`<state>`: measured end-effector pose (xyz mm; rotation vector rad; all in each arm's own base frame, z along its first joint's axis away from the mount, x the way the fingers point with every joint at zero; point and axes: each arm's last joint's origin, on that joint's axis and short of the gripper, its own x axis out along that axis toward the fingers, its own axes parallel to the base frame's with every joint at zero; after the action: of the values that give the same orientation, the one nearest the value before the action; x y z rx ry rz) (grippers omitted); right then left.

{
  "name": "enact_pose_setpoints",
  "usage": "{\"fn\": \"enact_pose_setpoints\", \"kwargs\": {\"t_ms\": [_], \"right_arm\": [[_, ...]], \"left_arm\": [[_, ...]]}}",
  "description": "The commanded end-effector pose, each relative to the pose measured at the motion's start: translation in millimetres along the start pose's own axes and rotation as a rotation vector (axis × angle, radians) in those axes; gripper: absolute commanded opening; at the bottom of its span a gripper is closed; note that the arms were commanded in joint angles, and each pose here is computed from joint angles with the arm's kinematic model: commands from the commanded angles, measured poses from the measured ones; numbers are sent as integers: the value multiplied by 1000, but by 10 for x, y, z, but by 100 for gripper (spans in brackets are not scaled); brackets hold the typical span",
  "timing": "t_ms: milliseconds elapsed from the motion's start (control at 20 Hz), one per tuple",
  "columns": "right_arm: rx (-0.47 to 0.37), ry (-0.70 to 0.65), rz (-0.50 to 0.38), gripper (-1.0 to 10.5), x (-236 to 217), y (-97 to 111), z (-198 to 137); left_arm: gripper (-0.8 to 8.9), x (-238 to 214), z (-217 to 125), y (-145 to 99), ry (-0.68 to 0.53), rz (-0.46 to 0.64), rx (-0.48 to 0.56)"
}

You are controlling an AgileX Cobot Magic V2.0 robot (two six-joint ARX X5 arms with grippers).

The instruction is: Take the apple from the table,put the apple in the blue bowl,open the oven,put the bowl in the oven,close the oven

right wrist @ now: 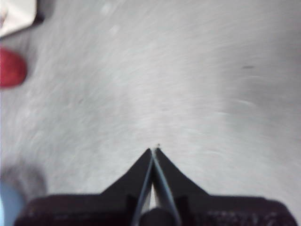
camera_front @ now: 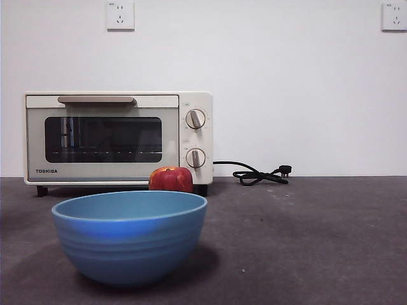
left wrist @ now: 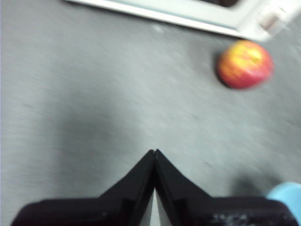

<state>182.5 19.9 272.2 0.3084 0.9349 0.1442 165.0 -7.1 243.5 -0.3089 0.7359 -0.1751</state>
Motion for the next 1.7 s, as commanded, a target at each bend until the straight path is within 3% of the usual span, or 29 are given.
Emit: {"fn": "enact_pose_setpoints", "kwargs": {"t_ms": [50, 550, 700, 850, 1050, 1250, 1500, 1700], "right_arm": [[-89, 58, 42, -3, 161, 193, 174], [-352, 155, 137, 13, 823, 1559, 956], [-405, 162, 153, 137, 981, 1929, 1043], [-450, 170, 154, 174, 1146, 2246, 1058], [-520, 189, 93, 461, 1412, 2606, 940], [-552, 194, 33, 570, 1721, 2787, 777], [-523, 214, -44, 574, 2146, 2751, 649], [-515, 220, -46, 577, 2343, 2742, 586]], "left_arm": [[-4, 16, -13, 0, 23, -30, -9], [-4, 11, -124, 19, 139, -21, -33], [-4, 10, -132, 21, 146, -19, -35], [-4, 10, -132, 20, 146, -20, -35], [-4, 11, -131, 20, 145, -20, -27], [-4, 10, -131, 20, 146, -20, -27], [-4, 11, -134, 19, 148, -21, -22], [-4, 12, -143, 15, 157, -23, -7]]}}
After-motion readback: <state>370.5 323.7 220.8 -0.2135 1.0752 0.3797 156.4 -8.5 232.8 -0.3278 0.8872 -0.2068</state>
